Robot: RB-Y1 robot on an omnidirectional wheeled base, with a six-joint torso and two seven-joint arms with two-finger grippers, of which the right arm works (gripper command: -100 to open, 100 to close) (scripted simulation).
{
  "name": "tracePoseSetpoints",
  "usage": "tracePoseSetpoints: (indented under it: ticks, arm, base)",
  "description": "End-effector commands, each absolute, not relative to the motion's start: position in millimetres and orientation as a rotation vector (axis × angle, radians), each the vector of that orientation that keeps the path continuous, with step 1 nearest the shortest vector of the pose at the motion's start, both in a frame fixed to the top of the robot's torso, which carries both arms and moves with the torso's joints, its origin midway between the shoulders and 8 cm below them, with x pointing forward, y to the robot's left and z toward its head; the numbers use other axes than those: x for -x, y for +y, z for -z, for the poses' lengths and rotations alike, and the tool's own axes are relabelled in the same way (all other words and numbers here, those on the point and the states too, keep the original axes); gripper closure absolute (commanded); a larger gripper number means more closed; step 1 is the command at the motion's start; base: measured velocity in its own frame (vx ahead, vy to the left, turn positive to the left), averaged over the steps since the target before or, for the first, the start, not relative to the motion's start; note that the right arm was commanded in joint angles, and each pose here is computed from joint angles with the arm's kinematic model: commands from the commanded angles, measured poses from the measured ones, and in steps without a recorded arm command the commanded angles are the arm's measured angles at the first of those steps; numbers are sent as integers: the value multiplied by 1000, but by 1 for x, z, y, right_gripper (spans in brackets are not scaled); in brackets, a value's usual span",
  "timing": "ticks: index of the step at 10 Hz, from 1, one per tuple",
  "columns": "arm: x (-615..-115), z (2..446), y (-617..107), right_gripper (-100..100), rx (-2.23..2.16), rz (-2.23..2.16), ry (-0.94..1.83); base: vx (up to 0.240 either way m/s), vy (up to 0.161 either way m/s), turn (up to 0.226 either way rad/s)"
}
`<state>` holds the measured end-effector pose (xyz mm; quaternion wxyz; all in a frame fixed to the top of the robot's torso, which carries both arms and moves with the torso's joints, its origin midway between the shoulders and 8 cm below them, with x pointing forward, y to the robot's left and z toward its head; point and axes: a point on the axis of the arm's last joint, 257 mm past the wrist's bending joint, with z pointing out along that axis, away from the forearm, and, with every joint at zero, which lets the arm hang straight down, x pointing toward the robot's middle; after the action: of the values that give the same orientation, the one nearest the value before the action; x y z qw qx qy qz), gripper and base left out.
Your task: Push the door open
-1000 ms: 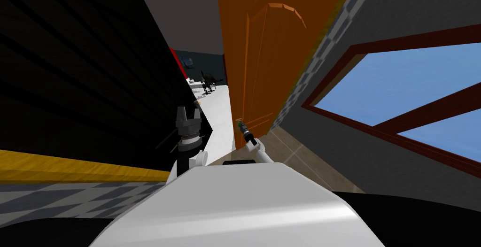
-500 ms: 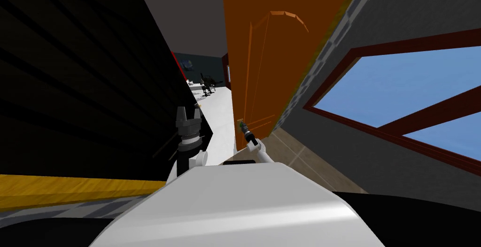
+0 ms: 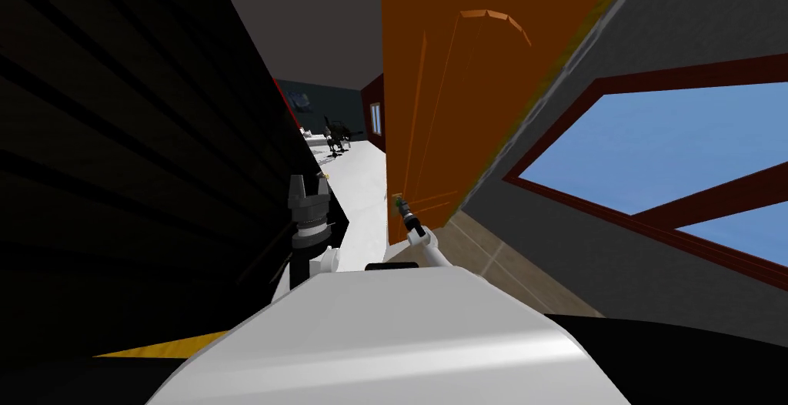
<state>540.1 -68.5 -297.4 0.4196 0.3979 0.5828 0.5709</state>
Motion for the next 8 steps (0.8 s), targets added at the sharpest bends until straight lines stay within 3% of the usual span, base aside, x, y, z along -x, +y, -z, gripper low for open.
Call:
tracePoseSetpoints:
  ticks: [1, 5, 6, 8]
  arm:
    - [-547, 295, -85, 100, -1004, -1406, 1440]
    - [-554, 295, -105, 100, -1027, -1368, 1411]
    - [-551, 298, -102, -100, -1025, -1371, 1426]
    - [-550, 298, -101, -100, -1025, -1374, 1429]
  base:
    - [90, 103, -61]
    - [117, 94, -96]
    - [-59, 23, -28]
    - [-200, -46, 1]
